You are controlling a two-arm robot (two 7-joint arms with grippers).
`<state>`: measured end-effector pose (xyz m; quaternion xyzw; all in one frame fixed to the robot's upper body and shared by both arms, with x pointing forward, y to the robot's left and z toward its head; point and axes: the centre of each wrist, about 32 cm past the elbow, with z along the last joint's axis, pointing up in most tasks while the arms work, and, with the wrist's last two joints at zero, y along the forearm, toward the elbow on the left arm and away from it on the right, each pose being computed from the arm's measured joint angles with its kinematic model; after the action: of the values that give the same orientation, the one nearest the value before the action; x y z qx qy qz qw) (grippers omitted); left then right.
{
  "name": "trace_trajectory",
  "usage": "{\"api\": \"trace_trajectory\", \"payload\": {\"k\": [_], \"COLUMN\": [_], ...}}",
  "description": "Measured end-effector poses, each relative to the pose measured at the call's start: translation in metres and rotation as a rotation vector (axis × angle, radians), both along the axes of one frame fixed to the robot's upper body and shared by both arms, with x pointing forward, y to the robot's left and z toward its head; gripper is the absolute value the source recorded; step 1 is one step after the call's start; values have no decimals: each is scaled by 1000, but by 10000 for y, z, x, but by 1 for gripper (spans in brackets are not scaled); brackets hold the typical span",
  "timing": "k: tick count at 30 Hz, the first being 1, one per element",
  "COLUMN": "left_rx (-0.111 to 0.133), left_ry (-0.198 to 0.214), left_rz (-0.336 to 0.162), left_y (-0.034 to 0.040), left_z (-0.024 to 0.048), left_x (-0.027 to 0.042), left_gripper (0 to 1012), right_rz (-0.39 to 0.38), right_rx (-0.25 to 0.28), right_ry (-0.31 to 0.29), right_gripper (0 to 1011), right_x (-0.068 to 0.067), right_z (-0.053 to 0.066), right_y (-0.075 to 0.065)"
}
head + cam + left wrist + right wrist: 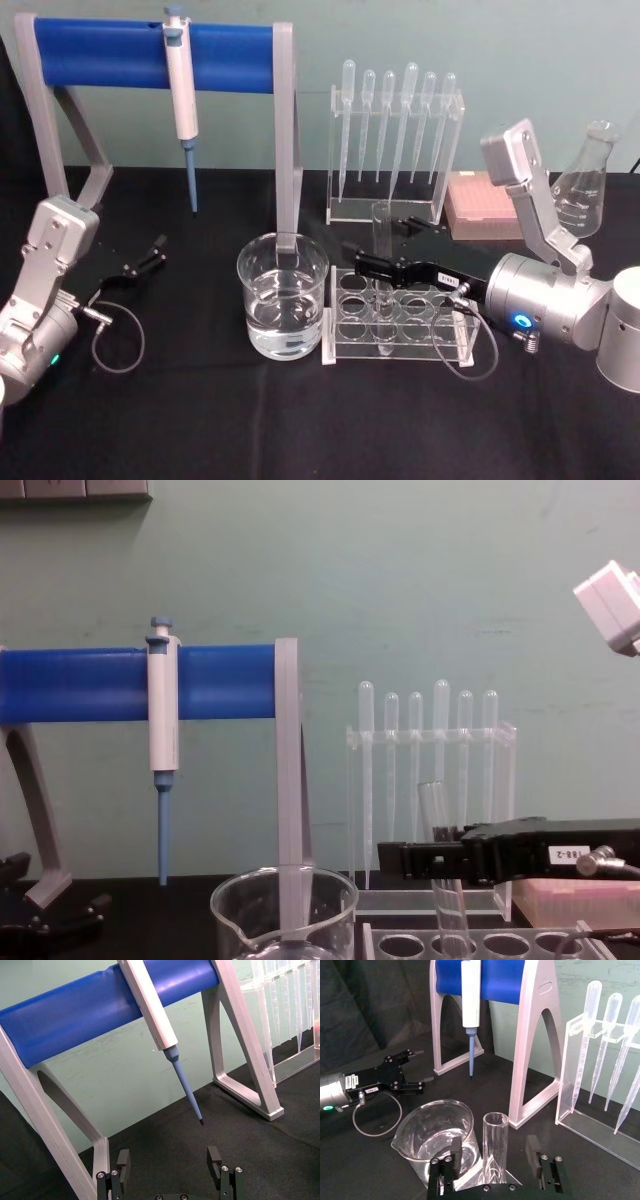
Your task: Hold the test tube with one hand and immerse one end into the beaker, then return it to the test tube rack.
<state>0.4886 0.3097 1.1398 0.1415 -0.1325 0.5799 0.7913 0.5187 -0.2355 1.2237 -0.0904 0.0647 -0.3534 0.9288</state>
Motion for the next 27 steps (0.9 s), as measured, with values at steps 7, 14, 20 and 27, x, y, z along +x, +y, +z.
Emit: {"api": "trace_trajectory", "payload": {"k": [7,14,20,27], "left_rx": [0,0,0,0], "left_ry": [0,0,0,0], "left_rz": [0,0,0,0], "left_y": [0,0,0,0], "left_z": [0,0,0,0], "left_x": [0,0,0,0], "left_gripper": [1000,1000,1000,1000], "right_rz": [-4,-12,-22,-24], "right_rx": [0,5,15,30], "right_ry": [6,8,2,-36], "right_gripper": [651,420,233,226], "right_x": [-11,-22,-36,-91], "right_z": [-15,-26,-21,41], "right_y": [21,23,13,10]}}
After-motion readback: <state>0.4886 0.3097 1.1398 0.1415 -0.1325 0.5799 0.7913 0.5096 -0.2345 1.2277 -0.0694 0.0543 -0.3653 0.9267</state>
